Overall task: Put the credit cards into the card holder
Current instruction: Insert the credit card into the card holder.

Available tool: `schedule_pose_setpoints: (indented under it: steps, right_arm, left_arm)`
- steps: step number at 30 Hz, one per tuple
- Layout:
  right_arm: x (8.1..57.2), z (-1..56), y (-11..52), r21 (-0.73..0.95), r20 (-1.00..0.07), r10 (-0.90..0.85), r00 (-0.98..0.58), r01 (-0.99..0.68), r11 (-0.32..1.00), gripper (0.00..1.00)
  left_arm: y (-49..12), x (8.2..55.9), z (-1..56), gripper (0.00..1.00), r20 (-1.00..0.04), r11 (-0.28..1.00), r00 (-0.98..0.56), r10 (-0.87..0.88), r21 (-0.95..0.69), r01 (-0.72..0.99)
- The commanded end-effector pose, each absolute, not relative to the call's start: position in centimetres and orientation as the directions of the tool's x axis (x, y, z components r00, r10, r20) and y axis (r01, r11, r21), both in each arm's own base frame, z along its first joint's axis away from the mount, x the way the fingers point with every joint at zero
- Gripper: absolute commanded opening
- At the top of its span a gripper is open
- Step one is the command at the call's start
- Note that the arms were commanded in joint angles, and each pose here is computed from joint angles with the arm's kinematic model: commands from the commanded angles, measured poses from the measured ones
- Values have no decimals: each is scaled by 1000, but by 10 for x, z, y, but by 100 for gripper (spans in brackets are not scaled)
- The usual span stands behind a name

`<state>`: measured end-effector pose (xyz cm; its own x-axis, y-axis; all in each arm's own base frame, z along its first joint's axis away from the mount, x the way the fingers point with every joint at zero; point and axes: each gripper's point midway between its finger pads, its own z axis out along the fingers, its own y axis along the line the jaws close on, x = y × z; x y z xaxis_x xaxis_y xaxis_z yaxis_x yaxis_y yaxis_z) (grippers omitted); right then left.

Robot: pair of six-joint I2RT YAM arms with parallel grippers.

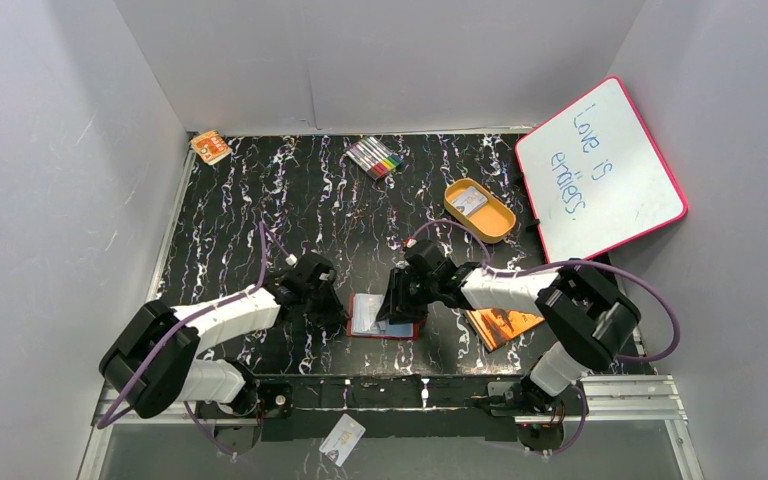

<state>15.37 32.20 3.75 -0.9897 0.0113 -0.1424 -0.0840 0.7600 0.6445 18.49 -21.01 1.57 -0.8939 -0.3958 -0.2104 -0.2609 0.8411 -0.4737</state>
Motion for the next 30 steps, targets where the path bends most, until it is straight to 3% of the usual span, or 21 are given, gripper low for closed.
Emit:
schedule_pose_setpoints:
  steps: [1, 22, 30]
  right_arm:
    - [157, 45, 337, 699, -148, 11, -989, -96, 709, 47]
    - [154, 53, 351, 745, -132, -25, -991, -116, 657, 39]
    - [155, 55, 350, 736, -147, -34, -989, -132, 664, 43]
  left_arm:
    - [-192, 163, -1, 0, -170, 873, -910, -378, -392, -290]
    - [-195, 161, -4, 0, -161, 867, -912, -377, -407, -287]
    - [-193, 161, -3, 0, -165, 869, -911, -379, -402, -289]
